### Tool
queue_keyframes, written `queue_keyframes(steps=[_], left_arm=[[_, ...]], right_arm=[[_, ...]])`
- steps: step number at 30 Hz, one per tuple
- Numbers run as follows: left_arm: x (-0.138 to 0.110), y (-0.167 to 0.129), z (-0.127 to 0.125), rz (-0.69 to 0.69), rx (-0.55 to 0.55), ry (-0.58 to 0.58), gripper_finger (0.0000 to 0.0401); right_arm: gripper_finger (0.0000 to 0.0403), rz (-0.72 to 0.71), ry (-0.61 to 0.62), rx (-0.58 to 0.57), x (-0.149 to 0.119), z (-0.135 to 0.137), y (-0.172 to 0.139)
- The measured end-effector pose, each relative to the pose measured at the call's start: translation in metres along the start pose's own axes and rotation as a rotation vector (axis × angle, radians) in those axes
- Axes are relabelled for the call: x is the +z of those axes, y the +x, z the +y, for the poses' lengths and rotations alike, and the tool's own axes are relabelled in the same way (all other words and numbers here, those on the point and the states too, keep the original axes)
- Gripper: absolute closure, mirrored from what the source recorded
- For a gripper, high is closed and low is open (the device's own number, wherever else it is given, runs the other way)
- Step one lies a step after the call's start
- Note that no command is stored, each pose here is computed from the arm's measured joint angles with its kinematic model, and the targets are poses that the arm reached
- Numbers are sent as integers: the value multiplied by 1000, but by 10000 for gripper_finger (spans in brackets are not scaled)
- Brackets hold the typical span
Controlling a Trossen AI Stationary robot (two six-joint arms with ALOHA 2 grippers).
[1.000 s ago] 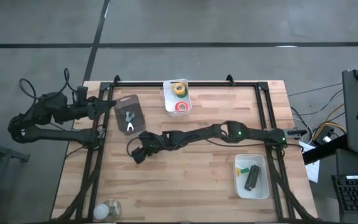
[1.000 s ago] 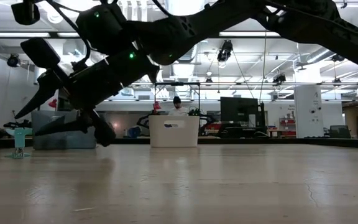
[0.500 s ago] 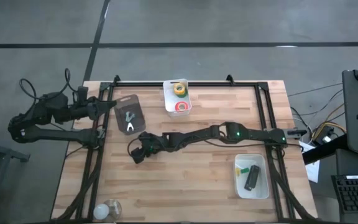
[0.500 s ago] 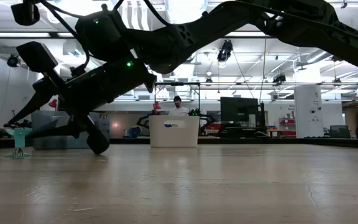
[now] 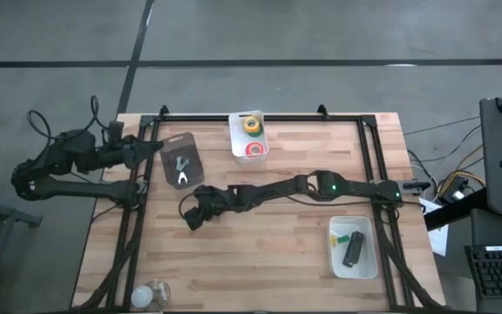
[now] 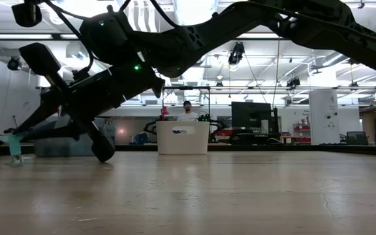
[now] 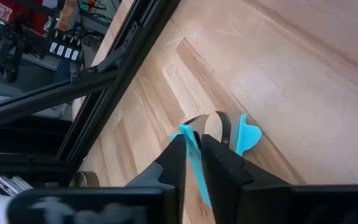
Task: Pick and place Stapler, Stapler remover, tape
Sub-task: Put the light blue staple remover into the black bin
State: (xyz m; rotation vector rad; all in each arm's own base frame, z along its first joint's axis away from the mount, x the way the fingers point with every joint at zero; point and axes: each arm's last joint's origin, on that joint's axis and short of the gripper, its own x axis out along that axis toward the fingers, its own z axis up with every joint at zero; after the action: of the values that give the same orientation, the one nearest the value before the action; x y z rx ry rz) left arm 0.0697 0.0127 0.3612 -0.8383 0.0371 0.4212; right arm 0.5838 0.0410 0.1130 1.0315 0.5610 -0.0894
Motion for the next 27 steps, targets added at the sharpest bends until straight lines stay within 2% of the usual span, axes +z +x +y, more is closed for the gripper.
queue_keyframes(steps=[4, 12, 15, 21, 27], left_arm=[[0, 0, 0, 0, 0, 11, 305], [0, 0, 0, 0, 1, 12, 305], [0, 0, 0, 0, 0, 13, 305], [0, 0, 0, -1, -1, 12, 306], [3, -4, -1, -14, -15, 14, 305]], right_arm=[[390, 16, -4, 9, 0, 0, 0], [394, 41, 6, 35, 7, 1, -3], [395, 24, -19, 61, 14, 12, -8], [395, -28, -78, 165, 35, 52, -29], [395, -46, -123, 156, 47, 71, -47]])
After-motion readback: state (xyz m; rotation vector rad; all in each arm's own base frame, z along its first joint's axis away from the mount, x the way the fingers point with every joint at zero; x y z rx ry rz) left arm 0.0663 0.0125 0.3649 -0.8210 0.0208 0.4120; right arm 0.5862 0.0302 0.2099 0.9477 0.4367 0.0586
